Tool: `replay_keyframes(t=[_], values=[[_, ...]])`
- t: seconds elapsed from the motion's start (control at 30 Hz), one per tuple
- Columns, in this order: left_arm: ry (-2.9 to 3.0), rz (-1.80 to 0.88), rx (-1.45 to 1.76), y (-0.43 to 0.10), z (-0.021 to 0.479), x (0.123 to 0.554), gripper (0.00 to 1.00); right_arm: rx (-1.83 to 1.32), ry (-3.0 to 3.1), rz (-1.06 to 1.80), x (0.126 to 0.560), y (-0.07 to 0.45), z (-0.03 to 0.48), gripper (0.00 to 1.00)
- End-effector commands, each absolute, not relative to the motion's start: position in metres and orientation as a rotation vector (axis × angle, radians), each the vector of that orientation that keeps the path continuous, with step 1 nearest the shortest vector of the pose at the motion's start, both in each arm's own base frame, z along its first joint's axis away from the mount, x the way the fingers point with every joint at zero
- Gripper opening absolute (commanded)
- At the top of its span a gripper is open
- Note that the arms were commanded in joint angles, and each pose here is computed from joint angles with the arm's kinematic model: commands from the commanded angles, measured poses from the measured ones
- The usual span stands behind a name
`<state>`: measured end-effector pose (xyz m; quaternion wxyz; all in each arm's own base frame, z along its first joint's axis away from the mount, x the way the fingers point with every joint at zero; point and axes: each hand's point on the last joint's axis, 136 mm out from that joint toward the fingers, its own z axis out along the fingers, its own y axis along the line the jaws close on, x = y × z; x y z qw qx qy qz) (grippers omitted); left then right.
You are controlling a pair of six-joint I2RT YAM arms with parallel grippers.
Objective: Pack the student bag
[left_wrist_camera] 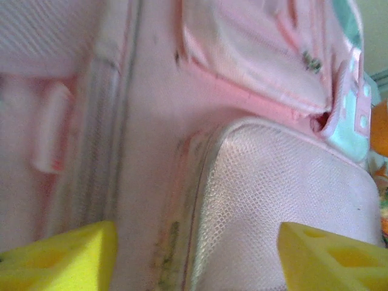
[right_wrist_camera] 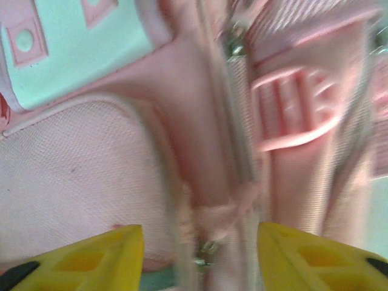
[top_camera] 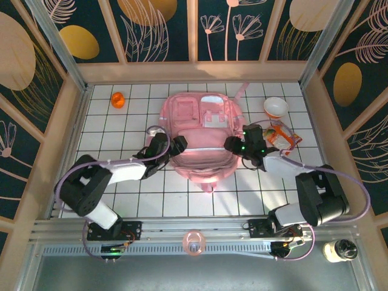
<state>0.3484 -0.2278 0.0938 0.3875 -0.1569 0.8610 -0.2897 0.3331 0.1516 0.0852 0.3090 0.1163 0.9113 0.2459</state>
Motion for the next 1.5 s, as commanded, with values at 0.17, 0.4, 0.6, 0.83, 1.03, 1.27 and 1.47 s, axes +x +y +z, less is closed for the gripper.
replay_keyframes(t=[0.17,0.4,0.6,0.83,1.03,1.27,1.47], values=[[1.710,-0.160,-0.472,-0.072,0.232,0.351,0.99,0.321,1.949,0.394,0.352,0.048,0.222,0.99],[1.486,0.172,-0.451,-0.003,0.229,0.305,0.99,0.393,1.746,0.221,0.340,-0.024,0.213,0.99],[1.467,0.308,-0.435,0.019,0.196,0.286,0.99,0.336,1.709,0.032,0.336,-0.045,0.190,0.99],[1.485,0.321,-0.396,0.030,0.171,0.282,0.99,0.284,1.700,0.029,0.335,-0.043,0.172,0.99],[1.474,0.309,-0.343,0.030,0.172,0.287,0.99,0.266,1.699,0.037,0.335,-0.040,0.153,0.99],[1.443,0.304,-0.212,0.019,0.178,0.303,0.99,0.159,1.653,0.076,0.341,-0.026,0.149,0.99],[1.486,0.190,-0.101,-0.001,0.161,0.323,0.99,0.108,1.645,0.099,0.359,-0.019,0.150,0.99]])
